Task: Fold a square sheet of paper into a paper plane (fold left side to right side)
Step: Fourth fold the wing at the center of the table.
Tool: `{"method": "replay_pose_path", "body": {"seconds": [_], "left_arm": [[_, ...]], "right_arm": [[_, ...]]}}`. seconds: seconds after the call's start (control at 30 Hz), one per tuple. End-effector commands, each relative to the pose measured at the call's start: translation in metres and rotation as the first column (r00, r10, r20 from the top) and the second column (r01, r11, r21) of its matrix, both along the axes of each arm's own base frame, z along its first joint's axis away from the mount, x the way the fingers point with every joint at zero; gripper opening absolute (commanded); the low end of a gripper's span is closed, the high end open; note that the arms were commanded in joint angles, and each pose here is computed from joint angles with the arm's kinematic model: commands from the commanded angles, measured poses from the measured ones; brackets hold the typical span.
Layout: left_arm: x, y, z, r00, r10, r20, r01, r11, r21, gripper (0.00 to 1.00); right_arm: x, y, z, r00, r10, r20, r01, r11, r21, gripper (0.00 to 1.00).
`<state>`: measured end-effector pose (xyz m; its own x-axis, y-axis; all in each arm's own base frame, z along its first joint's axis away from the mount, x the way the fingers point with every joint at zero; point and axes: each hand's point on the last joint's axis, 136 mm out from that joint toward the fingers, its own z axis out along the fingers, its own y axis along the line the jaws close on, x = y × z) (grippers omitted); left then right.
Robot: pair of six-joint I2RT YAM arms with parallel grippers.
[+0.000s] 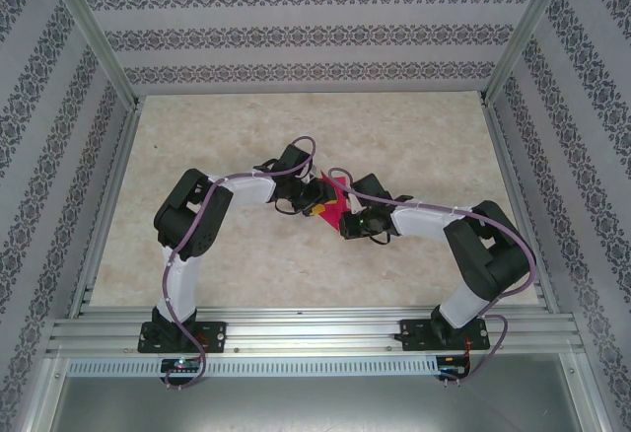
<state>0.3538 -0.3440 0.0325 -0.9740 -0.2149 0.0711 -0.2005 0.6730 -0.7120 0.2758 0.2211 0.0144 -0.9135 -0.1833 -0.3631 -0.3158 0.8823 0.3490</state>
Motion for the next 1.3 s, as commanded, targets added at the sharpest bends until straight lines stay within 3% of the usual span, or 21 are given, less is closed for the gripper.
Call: {"method": "replay_pose_path", "body": {"seconds": [0.0,0.6,0.97,1.27], "left_arm": [[-0.017,0.016,-0.046,0.996,0.011,-0.083,-0.001,0.992,0.123,0.48],[-0.019,0.020,-0.048,0.996,0.008,-0.085,0.006,0.988,0.153,0.49],[-0.003,0.013,0.017,0.999,-0.025,0.039,0.021,0.995,0.100,0.49],[-0.004,0.003,0.019,0.999,-0.028,0.035,0.026,0.999,0.044,0.49]], "right_arm": [[0.005,0.005,-0.002,1.000,-0.004,0.008,0.004,0.999,0.040,0.11],[0.005,-0.003,-0.004,1.000,-0.014,-0.008,0.014,0.999,0.034,0.12],[0.003,-0.002,-0.007,1.000,-0.005,-0.025,0.006,0.999,0.037,0.12],[0.002,0.001,-0.007,1.000,-0.005,-0.031,0.007,0.998,0.056,0.12]]}}
